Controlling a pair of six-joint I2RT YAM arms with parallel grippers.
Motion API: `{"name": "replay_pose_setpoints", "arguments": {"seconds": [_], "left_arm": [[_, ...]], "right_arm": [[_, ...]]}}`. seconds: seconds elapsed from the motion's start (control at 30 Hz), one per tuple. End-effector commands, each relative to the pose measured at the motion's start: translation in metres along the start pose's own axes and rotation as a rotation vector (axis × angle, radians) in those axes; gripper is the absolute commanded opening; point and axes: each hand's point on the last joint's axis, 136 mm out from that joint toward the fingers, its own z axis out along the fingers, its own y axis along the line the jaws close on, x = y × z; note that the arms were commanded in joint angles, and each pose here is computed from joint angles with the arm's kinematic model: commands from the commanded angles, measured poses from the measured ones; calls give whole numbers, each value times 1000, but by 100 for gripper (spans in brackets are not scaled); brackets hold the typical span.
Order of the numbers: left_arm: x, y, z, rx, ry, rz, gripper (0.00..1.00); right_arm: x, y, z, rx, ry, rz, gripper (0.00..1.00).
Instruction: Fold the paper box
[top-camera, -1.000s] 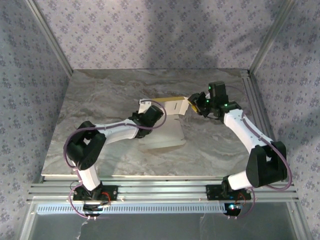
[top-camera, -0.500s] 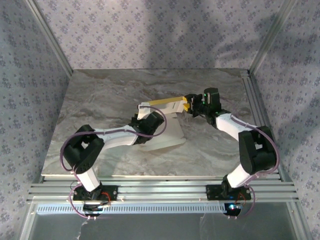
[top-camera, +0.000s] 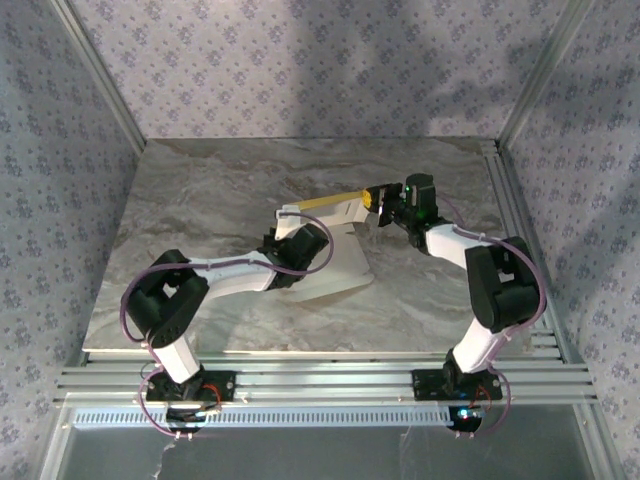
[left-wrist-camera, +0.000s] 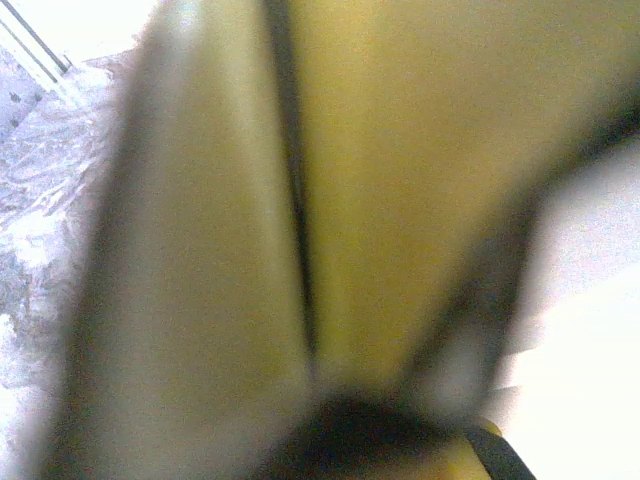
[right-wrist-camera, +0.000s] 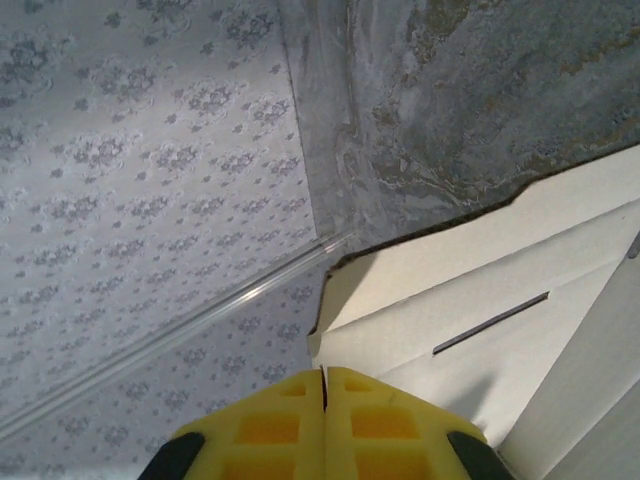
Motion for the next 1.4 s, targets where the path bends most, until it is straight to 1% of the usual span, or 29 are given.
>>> {"name": "replay_pose_setpoints", "arguments": {"seconds": [0.0,0.17,0.33,0.43,0.5,0.7,0.87,0.9,1.0,1.03,1.07,1.1,1.17,1.23,1.3,1.33,1.37], "left_arm": [[-18,-1,-9,30,-46,-127,0],[-23,-12,-10,61,-30,-217,0],[-29,-18,-12,70,-28,-278,0],[-31,-23,-14,73,-31,-292,0],[-33,-26,-17,72,-43,-295,0],[-39,-37,-16,72,-54,-297,0],[-39,-42,-13,67,-51,-300,0],[-39,-42,-13,67,-50,-299,0],[-40,-38,-14,64,-53,-291,0],[-41,-36,-14,67,-50,-290,0],[-42,-33,-14,65,-45,-285,0],[-42,-30,-13,66,-41,-280,0],[-43,-20,-7,74,-8,-275,0],[-44,-10,-1,81,24,-269,0],[-47,1,3,87,41,-267,0],[-49,1,4,113,48,-262,0],[-53,1,6,142,61,-251,0]], "right_arm": [[3,12,1,-71,5,69,0],[11,8,4,-95,7,183,0],[12,8,6,-122,-20,261,0],[11,21,9,-191,-28,303,0],[15,26,13,-199,-14,345,0],[31,-7,29,-139,-30,535,0],[42,-3,39,-161,-3,586,0],[42,0,39,-171,-4,589,5],[34,10,33,-215,-6,563,28],[29,16,27,-240,-12,530,36],[23,22,20,-249,-16,478,42],[19,25,13,-225,-5,426,46],[20,32,-6,-127,41,262,57],[28,24,-28,12,71,99,62],[32,21,-57,71,46,-54,67],[30,17,-72,115,19,-120,68],[29,21,-85,127,-4,-203,68]]}}
